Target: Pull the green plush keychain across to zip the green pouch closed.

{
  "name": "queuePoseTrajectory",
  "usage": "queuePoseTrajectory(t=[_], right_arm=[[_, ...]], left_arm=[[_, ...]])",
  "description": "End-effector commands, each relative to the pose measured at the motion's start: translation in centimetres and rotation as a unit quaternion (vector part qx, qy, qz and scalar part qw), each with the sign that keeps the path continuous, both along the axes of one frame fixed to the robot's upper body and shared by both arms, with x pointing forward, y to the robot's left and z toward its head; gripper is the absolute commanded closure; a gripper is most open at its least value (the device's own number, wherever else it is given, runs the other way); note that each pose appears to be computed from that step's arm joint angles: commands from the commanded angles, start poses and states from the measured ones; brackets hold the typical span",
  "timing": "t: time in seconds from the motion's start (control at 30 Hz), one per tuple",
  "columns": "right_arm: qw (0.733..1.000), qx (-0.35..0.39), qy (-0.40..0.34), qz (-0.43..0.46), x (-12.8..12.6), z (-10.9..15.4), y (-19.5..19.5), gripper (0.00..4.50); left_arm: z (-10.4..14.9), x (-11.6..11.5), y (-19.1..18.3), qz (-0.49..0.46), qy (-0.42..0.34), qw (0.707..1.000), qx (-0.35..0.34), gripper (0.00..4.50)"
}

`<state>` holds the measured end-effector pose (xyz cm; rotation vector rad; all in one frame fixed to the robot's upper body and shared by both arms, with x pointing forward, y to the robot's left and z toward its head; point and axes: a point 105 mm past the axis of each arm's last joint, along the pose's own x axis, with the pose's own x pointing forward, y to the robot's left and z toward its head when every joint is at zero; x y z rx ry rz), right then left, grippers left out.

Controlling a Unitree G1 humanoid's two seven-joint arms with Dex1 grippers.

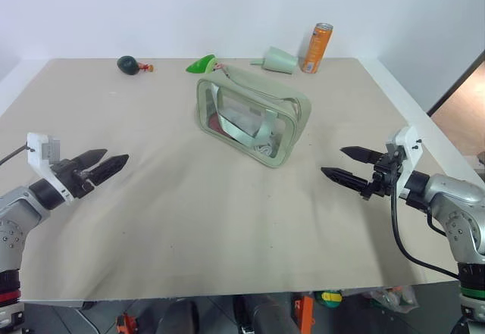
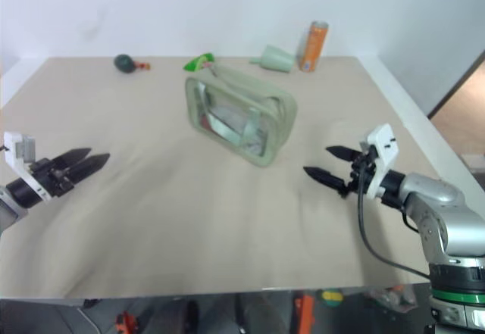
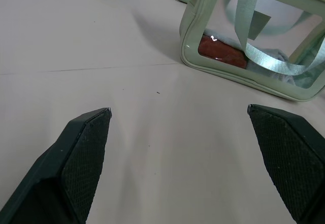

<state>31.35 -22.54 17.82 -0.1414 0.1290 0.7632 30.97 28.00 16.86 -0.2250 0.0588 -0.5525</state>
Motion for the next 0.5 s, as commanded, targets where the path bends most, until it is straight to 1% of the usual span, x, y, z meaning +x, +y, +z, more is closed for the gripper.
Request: queuePoseTrajectory(t=[0.03,0.1,0.13,0.23,0.3,0.37,0.5], right_arm=[[0.999,-0.004,-0.037,0.0,-0.2,2.2,0.0,0.0],[0.999,-0.009,-0.051,-0.005,-0.1,2.9,-0.1,0.0],[0.998,-0.007,-0.063,-0.011,0.2,3.6,-0.2,0.0],[0.991,0.019,-0.125,-0.031,1.6,7.8,0.3,0.0],[0.988,0.022,-0.149,-0.03,2.3,9.9,1.0,0.0],[0.986,0.017,-0.166,-0.014,2.8,11.6,2.4,0.0],[0.979,0.028,-0.189,0.069,2.4,15.1,7.1,0.0]], left_arm=[[0.8,-0.3,-1.0,-0.023,-0.018,0.999,0.023,0.05],[0.6,-0.6,-1.6,-0.043,-0.011,0.999,0.031,0.05],[0.9,-0.6,-1.7,-0.046,-0.016,0.998,0.031,0.05],[3.7,-0.1,-2.3,-0.058,-0.061,0.996,0.014,0.05],[5.6,-0.2,-3.1,-0.082,-0.088,0.993,-0.008,0.05],[7.1,-0.4,-4.1,-0.108,-0.106,0.988,-0.014,0.05],[8.9,-2.4,-6.9,-0.19,-0.163,0.968,0.027,0.05]])
